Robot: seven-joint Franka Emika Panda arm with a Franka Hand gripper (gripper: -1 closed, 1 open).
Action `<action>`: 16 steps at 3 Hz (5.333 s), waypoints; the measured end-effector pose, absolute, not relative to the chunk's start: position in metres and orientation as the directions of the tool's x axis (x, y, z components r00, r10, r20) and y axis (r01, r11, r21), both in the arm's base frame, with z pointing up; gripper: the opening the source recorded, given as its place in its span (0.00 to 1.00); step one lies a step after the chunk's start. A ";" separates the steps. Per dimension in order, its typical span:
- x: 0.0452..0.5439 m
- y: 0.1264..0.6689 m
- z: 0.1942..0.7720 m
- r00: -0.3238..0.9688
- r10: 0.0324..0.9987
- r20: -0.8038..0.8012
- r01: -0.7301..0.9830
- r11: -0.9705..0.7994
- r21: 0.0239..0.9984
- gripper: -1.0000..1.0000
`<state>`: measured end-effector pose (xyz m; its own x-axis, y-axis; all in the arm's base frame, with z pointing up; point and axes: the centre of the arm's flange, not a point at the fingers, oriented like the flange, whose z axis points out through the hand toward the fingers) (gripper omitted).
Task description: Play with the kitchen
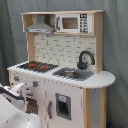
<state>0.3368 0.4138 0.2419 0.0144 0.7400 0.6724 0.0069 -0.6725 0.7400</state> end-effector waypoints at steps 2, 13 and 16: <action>0.324 0.415 0.241 0.031 0.762 0.647 -0.015 -0.646 0.763 0.00; 0.210 0.529 0.269 0.126 0.814 0.567 -0.082 -0.561 0.824 1.00; 0.195 0.574 0.316 0.095 0.918 0.386 -0.096 -0.377 0.921 1.00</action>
<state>0.1952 0.5736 0.3162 0.0951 0.9178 0.3856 -0.0956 -0.3771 0.9212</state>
